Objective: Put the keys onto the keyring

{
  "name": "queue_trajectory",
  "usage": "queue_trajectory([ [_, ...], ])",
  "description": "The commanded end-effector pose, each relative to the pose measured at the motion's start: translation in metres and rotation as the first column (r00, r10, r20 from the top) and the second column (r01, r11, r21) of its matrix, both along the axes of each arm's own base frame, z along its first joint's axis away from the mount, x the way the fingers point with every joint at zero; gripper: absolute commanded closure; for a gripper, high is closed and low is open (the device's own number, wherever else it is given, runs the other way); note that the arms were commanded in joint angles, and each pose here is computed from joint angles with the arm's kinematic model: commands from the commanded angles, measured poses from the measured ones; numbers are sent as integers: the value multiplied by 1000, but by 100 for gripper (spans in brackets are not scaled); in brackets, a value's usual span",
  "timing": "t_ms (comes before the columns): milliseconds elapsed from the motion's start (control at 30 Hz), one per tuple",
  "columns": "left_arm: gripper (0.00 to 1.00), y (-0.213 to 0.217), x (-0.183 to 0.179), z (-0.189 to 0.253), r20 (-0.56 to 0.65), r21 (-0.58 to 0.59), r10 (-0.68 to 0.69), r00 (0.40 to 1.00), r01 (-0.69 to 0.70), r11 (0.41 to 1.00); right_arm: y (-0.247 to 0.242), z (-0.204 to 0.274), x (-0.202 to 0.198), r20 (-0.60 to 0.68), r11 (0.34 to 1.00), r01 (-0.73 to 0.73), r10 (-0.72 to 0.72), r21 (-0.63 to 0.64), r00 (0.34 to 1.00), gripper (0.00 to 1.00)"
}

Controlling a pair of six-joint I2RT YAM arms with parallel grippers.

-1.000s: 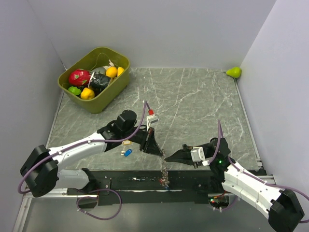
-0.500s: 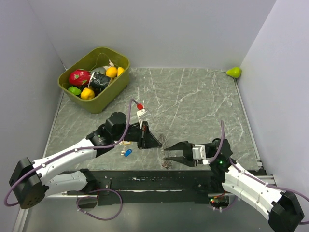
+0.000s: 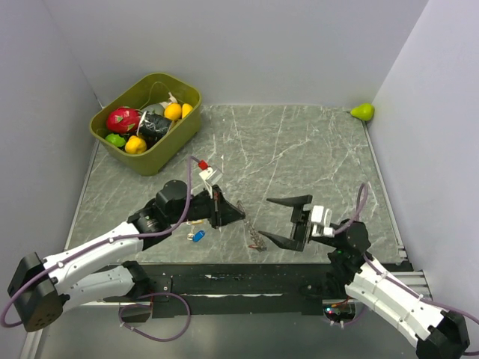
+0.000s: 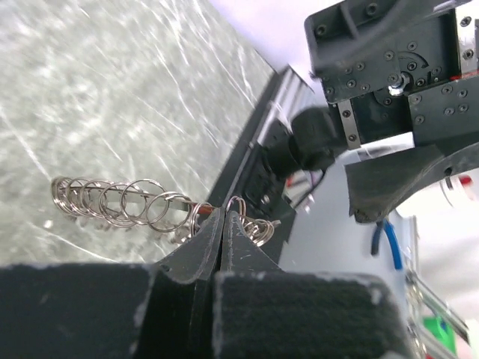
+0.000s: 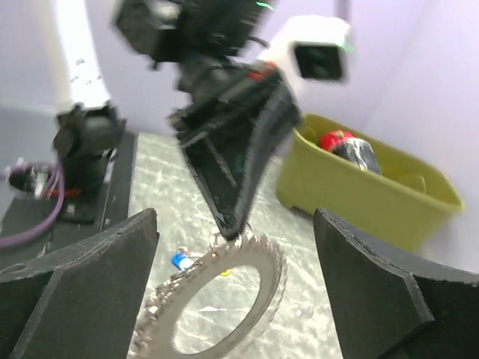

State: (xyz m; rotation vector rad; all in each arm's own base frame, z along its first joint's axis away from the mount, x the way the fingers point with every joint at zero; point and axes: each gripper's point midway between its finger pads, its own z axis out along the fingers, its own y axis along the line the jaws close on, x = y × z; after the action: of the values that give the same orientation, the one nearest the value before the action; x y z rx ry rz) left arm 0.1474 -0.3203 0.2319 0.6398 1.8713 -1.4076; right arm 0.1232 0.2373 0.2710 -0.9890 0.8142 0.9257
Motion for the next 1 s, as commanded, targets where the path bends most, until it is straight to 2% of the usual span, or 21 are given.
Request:
queue_trajectory([
  [0, 99, 8, 16, 35, 102, -103, 122, 987, -112, 988, -12, 29, 34, -290, 981, 175, -143, 88, 946, 8],
  [33, 99, 9, 18, 36, 109, -107, 134, 985, -123, 987, -10, 27, 40, -344, 981, 190, -170, 26, 924, 8],
  [67, 99, 12, 18, 40, 115, -119, 148, 982, -134, 984, -8, 27, 43, -360, 981, 195, -182, -1, 915, 9],
  [133, 99, 16, 21, 41, 124, -133, 181, 976, -164, 977, -4, 24, 53, -475, 977, 207, -202, -42, 856, 13],
  [267, 99, 26, 22, 47, 144, -179, 232, 962, -206, 962, 14, 21, 53, -593, 989, 115, -146, -90, 792, 24],
  [433, 99, 35, 24, 48, 162, -196, 272, 949, -239, 951, 42, 14, 46, -681, 988, -80, -33, -135, 731, 39],
  [467, 99, 37, 23, 49, 165, -203, 278, 946, -244, 948, 45, 13, 45, -701, 986, -100, -23, -134, 713, 44],
  [667, 99, 43, 25, 45, 170, -194, 305, 937, -271, 943, 60, 4, 42, -773, 970, -209, 36, -126, 634, 51],
  [800, 99, 43, 20, 47, 188, -207, 285, 940, -246, 947, 61, 1, 40, -783, 965, -239, 66, -108, 619, 51],
  [967, 99, 41, 10, 51, 221, -231, 234, 947, -182, 956, 56, 7, 40, -721, 969, -233, 104, -81, 685, 49],
])
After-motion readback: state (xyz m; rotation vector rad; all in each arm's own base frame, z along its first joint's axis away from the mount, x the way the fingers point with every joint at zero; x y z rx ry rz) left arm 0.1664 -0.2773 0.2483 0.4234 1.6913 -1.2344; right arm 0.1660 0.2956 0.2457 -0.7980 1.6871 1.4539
